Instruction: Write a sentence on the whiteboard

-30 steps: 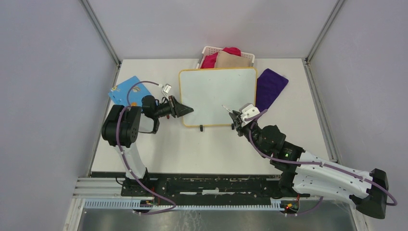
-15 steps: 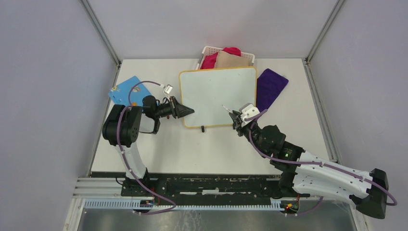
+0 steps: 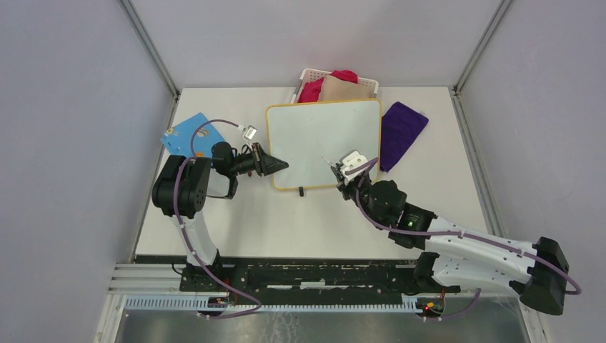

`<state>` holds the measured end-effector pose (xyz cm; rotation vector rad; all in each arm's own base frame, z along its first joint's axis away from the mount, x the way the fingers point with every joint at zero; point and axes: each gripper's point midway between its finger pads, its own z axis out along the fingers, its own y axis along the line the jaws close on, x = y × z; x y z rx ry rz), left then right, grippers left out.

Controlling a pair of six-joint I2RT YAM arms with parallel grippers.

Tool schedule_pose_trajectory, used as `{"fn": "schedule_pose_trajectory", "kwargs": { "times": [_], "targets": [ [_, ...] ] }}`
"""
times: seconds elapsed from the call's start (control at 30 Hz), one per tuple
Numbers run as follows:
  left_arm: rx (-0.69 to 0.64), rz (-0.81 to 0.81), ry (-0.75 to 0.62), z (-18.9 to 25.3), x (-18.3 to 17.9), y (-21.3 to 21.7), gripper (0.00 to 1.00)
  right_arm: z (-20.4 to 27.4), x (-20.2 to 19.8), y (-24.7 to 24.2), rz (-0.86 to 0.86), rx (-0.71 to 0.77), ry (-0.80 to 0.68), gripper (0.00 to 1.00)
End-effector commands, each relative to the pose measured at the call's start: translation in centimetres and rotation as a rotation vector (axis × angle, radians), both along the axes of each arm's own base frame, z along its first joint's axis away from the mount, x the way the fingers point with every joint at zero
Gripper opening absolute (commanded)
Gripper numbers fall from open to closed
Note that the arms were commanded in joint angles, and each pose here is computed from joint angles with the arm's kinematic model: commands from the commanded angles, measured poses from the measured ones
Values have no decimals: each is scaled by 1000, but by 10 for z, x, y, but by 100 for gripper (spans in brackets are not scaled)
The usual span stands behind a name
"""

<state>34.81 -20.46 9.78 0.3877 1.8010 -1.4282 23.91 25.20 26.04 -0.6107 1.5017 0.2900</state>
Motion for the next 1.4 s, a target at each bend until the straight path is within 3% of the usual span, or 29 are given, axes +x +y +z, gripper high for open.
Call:
{"fn": "schedule_pose_trajectory", "kwargs": {
  "times": [0.0,0.5,1.37],
  "targets": [
    [27,31,-45,-5,6,2,2,51,13,18,-15,124,-63,0],
    [32,36,-54,-4,6,1,2,58,64,83,-87,96,-75,0],
    [40,38,-59,-4,7,0,2,37,116,109,-167,37,-31,0]
  ]
}}
